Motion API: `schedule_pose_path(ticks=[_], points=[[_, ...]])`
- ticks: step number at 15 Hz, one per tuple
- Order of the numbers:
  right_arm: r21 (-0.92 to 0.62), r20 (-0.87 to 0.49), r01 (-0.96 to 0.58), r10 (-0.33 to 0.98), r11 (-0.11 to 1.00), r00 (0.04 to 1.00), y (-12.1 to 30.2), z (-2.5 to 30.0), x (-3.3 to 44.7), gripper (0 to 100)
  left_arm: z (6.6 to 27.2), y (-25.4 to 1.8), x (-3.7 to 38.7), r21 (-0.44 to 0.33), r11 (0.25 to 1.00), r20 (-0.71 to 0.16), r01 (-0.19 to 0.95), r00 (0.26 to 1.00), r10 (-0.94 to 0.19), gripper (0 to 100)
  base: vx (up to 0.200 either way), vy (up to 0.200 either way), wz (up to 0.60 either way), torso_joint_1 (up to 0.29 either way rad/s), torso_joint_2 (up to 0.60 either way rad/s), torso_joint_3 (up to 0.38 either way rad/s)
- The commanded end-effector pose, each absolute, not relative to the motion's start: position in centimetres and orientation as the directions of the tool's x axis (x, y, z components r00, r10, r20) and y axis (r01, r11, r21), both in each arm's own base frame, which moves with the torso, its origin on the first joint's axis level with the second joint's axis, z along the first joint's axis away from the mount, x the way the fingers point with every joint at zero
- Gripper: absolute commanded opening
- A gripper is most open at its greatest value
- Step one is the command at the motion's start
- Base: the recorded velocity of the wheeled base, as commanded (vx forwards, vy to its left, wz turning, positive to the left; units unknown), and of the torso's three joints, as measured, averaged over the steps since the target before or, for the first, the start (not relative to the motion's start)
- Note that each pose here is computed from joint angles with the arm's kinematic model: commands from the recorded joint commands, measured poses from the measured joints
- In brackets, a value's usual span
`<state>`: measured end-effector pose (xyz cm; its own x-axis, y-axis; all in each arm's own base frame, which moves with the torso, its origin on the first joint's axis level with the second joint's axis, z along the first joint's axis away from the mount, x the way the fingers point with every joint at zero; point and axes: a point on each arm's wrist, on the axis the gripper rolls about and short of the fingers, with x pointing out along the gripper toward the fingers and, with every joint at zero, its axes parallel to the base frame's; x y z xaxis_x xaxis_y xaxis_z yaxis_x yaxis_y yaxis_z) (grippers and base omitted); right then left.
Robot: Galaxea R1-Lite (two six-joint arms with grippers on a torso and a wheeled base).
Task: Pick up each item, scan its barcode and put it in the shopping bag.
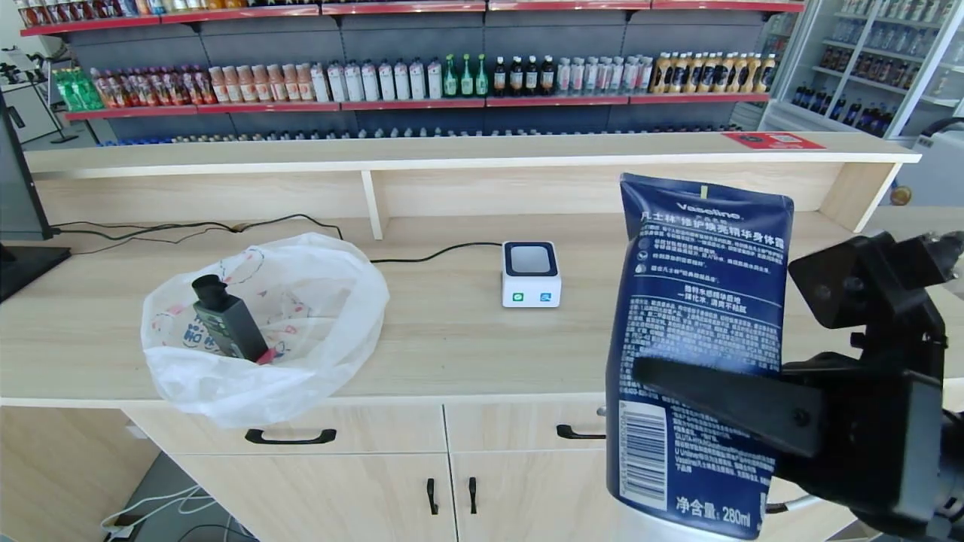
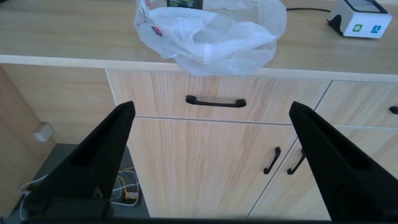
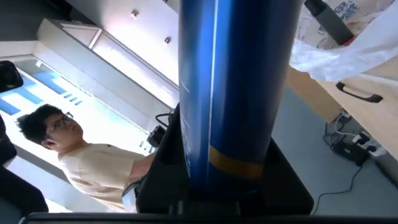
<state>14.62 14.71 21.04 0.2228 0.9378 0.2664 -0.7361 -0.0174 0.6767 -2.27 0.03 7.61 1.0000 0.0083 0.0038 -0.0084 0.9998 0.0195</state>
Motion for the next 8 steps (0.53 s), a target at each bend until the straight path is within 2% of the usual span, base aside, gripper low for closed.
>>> schedule_pose_path(ticks=[1,3,8], points=[[0.678,0.292,-0.734,0.932,-0.044,0.214,15.3,21.6,15.2,0,7.6,0.0,-2.3,0.020,1.000,0.005,-0.009,1.000,0.009,100,0.000,0.000,0.00,0.000,0.00,0.000],[0.691,0.320,-0.719,0.925,-0.081,0.203,15.6,21.7,15.5,0,7.6,0.0,-2.3,0.020,1.000,0.005,-0.011,1.000,0.011,100,0.000,0.000,0.00,0.000,0.00,0.000],[0.702,0.361,-0.684,0.927,-0.198,0.101,15.8,22.9,15.4,0,7.6,0.0,-2.3,0.020,1.000,0.005,-0.009,1.000,0.009,100,0.000,0.000,0.00,0.000,0.00,0.000]])
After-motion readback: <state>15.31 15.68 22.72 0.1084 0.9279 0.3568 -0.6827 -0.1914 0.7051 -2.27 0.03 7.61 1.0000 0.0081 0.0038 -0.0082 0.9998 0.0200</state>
